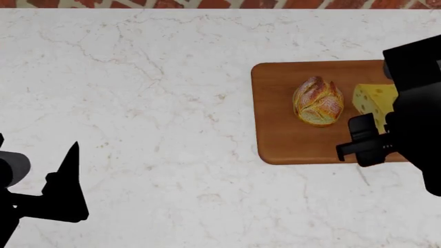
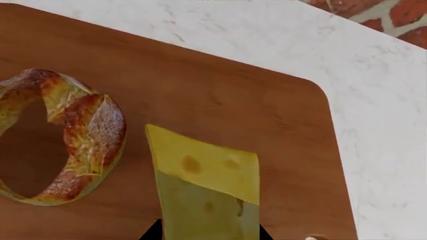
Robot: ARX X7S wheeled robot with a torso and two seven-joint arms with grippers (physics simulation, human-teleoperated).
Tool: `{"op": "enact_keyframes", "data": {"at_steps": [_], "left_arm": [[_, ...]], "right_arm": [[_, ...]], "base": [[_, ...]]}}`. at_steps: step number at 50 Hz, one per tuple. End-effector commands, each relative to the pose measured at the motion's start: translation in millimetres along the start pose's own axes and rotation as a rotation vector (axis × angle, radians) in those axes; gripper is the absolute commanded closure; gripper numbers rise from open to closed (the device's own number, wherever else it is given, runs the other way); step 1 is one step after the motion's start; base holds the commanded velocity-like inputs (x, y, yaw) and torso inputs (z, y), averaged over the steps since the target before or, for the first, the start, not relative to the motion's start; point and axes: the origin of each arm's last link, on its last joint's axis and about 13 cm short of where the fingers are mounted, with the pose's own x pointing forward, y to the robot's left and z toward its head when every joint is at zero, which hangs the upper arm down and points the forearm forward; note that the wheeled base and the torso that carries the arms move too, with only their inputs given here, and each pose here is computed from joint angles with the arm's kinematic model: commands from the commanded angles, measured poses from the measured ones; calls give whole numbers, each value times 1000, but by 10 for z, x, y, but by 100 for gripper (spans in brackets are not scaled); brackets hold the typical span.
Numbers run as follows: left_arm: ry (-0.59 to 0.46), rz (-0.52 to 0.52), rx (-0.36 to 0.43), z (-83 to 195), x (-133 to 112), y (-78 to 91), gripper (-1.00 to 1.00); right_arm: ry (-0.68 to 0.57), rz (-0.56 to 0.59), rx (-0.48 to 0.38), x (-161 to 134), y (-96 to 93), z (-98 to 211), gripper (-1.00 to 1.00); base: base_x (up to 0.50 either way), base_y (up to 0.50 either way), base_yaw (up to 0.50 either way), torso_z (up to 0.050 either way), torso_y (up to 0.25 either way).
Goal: Place the bread and cheese on the cutting board.
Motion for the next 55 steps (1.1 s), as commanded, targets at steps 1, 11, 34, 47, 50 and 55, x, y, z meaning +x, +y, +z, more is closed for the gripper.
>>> {"op": "enact_keyframes", "data": {"at_steps": [1,11,34,47,50,55], "left_arm": [[8,-5,-9,-16,32,11,-100],[8,3,-11,-12,33,28,-100],[2,3,-11,12,27,25,-100],[0,5,-13,22,24,24,-100],[1,4,-13,21,23,23,-100],[-2,1,-13,31,14,12,-100]], "right_arm": [[40,7,-8,71,25,-145,100],[36,22,-26,49,36,-148,-100],[3,24,-49,-231,-14,-104,-100],[-110,-5,13,-639,-108,-179,-100],[-146,-11,34,-765,-114,-234,-100],[-246,-10,104,-875,-82,-355,-100]], "base": [[0,0,0,0,0],[0,0,0,0,-1],[0,0,0,0,-1],[0,0,0,0,0],[0,0,0,0,0],[0,0,0,0,0]]}}
